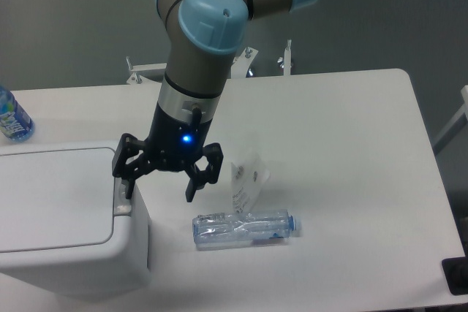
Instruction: Open the trash can
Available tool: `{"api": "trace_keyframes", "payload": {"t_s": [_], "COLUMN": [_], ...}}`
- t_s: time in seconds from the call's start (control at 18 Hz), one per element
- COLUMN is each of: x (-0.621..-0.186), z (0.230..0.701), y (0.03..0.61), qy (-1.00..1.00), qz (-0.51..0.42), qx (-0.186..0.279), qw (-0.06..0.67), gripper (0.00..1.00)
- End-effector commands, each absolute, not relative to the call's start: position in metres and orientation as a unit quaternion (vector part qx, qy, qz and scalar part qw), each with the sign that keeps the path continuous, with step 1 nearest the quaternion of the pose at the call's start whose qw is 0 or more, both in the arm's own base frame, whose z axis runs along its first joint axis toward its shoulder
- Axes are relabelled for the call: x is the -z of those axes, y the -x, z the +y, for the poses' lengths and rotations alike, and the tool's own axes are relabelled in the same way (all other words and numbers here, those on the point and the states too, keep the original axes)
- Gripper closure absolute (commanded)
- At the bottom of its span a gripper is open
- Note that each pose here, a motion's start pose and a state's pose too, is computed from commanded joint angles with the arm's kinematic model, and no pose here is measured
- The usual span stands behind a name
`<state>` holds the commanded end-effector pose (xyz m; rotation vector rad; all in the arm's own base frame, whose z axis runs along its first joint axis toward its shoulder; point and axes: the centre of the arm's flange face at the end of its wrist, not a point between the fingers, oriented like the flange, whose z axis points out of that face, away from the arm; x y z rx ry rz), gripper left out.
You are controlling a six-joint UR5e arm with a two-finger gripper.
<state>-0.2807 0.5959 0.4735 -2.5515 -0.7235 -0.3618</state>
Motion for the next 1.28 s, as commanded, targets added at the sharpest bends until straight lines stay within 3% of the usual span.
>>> {"api": "trace_keyframes", "payload": {"t_s": [1.0,1.28], "x": [-0.466,-0.511], "z": [0.597,0.597], "y": [0.280,0.285], "qy": [0.928,0.920], "qz": [-0.263,-0.243], "qx": [0.132,0.100], "qw": [0.227,0.291], "gripper": [0.00,0.00]}}
